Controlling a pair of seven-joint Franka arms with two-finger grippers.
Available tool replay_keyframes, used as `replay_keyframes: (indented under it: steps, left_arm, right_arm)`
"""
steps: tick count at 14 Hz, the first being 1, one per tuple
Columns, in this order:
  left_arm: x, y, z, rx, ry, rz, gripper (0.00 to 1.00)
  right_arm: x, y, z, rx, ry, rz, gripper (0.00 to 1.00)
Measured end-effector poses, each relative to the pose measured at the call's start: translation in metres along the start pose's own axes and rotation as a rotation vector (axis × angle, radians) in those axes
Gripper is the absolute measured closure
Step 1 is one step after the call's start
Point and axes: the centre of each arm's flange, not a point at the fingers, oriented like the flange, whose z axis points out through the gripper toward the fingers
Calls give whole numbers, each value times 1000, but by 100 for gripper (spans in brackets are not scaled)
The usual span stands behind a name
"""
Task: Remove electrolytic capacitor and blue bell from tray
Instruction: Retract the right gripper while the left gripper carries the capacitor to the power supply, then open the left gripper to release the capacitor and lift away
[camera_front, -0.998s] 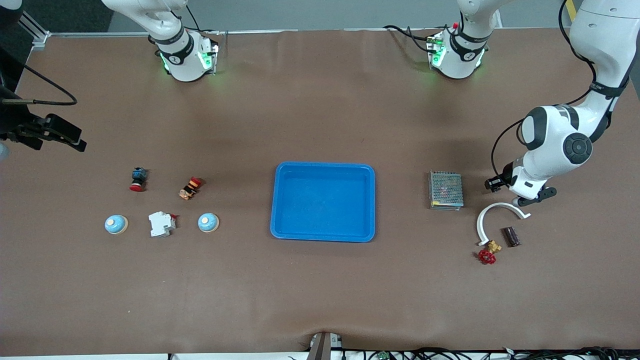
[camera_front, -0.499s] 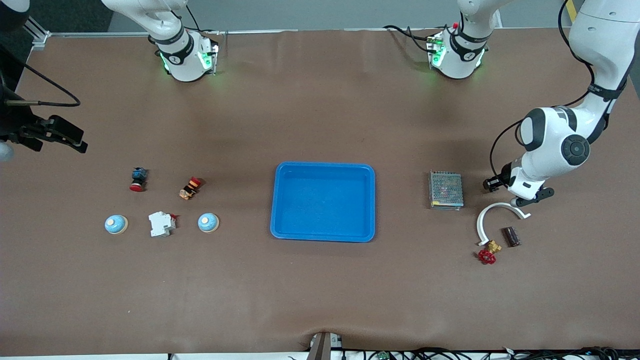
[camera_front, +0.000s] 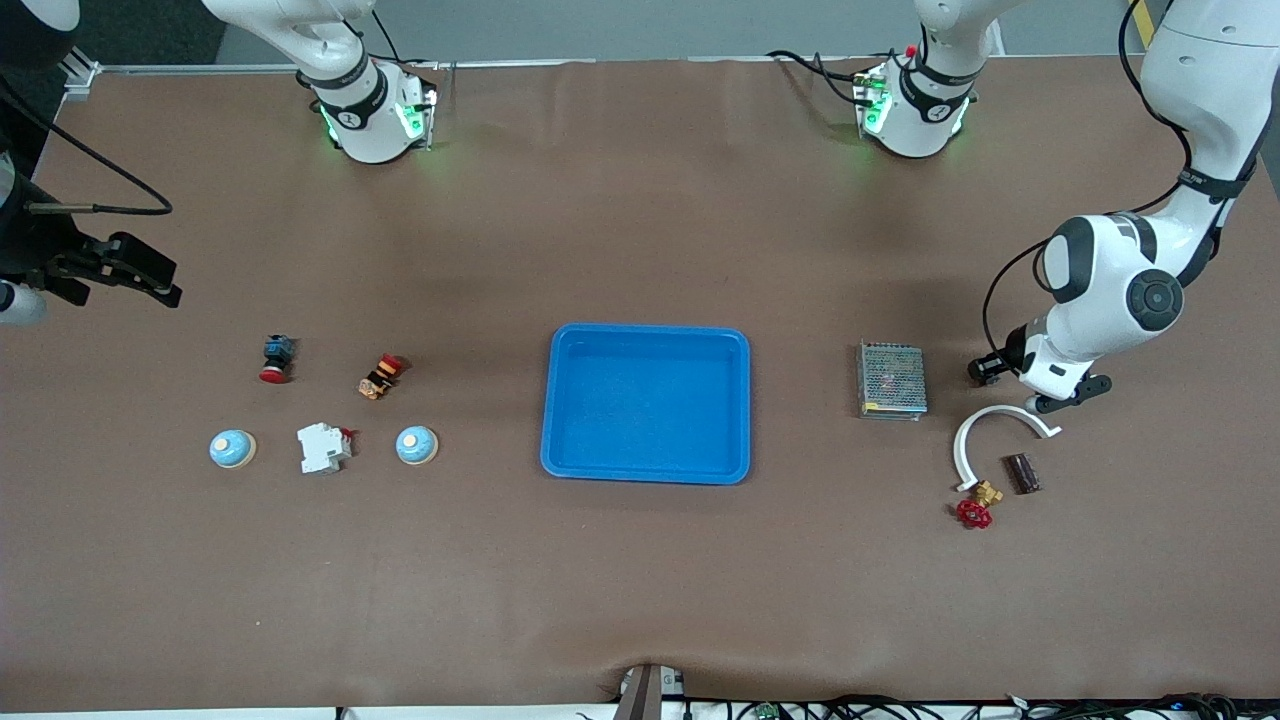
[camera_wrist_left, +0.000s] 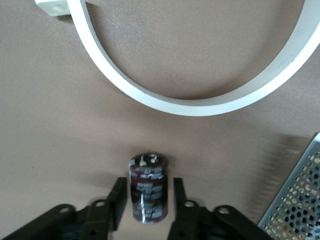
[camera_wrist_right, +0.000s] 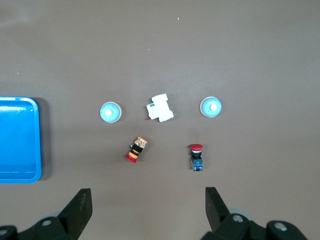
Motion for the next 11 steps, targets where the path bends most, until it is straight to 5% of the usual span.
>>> replay_keyframes:
  steps: [5,11]
  left_arm:
    - [14,0,-20,10,6,-2,1]
    - [44,-19,-100,70,-69,81,0]
  right_arm:
    - [2,4,-1,0,15,7,0]
    - [1,4,-4,1,21,7,0]
